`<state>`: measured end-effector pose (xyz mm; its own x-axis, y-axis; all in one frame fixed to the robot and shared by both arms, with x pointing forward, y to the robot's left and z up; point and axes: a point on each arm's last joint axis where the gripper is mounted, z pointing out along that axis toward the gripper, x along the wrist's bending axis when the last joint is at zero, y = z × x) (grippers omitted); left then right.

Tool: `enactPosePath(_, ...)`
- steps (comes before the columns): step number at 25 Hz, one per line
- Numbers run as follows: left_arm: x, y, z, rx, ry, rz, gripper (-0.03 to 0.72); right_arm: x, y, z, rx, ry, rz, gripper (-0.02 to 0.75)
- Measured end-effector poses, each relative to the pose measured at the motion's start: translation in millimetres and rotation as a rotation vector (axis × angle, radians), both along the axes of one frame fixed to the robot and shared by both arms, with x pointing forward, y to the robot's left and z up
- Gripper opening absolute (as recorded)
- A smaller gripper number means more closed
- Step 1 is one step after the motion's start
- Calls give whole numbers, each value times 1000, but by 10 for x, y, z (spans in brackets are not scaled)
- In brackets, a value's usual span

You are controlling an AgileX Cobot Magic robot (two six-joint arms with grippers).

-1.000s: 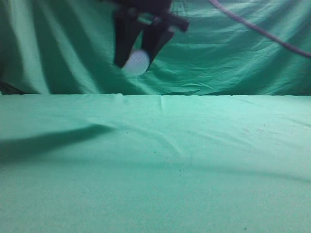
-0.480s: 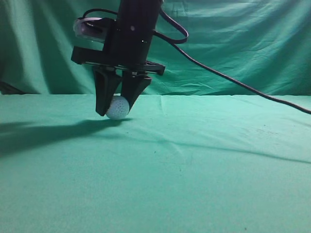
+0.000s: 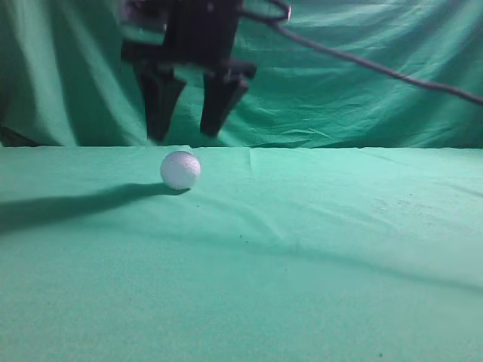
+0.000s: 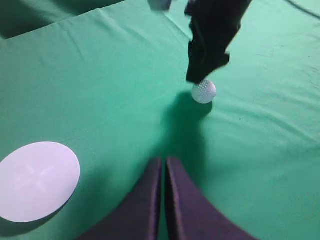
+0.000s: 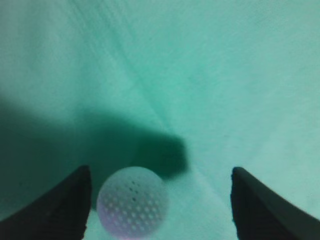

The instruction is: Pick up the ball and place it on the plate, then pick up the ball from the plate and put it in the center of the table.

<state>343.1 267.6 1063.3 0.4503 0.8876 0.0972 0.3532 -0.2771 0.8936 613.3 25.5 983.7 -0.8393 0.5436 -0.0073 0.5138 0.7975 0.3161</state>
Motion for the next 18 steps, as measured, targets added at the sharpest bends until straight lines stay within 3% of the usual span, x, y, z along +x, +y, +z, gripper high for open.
enactPosePath(3,0,0,0,0,0,0,0,-23,-59,454,7,-52,-21,519)
enactPosePath(7,-1,0,-13,0,4,0,0,-159,-228,1133,72,-160,-97,305)
enactPosePath(10,-4,-1,-72,-2,22,0,0,-409,-451,1774,166,-253,-135,92)
enactPosePath(13,-2,-11,-80,-35,24,5,0,-719,-715,2348,271,-338,-174,0)
enactPosePath(16,26,-10,-25,-109,-16,42,0,-1045,-990,2705,333,-390,-190,0)
enactPosePath(18,41,-10,6,-158,-36,64,0,-1219,-1153,2756,327,-392,-209,0)
